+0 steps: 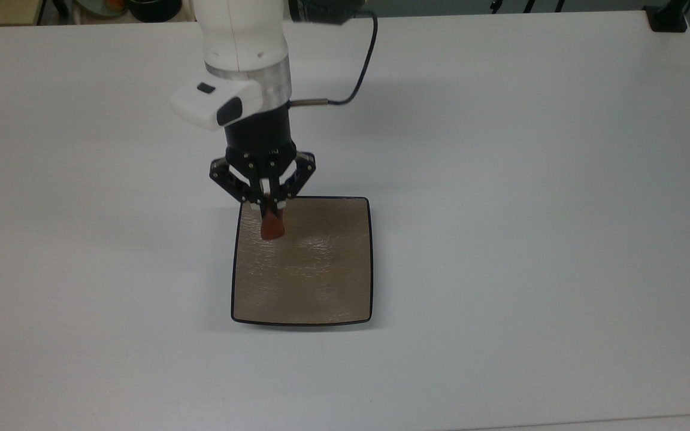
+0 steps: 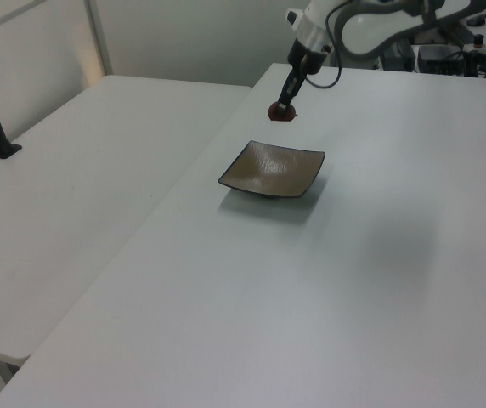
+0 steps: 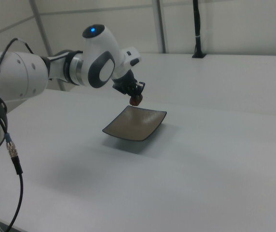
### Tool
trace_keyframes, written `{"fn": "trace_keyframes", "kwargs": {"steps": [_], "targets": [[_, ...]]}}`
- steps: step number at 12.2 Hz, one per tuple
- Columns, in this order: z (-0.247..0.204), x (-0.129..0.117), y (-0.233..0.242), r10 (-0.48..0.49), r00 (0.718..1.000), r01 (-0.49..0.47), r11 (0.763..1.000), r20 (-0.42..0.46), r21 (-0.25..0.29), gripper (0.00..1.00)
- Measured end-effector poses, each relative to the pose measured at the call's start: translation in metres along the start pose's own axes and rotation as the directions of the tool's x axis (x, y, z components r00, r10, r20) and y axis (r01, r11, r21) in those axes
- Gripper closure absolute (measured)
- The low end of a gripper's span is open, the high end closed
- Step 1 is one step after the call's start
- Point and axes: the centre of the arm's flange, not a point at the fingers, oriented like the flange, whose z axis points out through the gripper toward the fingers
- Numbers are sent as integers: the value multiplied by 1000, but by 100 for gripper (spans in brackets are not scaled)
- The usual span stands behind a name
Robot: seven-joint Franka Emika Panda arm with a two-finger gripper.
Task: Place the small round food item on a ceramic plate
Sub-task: 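Lower the food item onto the plate center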
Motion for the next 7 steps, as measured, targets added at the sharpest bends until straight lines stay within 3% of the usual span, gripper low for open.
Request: {"fn": "trace_keyframes", "kwargs": {"steps": [7], "targets": [[63, -14, -25, -23, 999, 23, 1000, -30, 7, 91]]}}
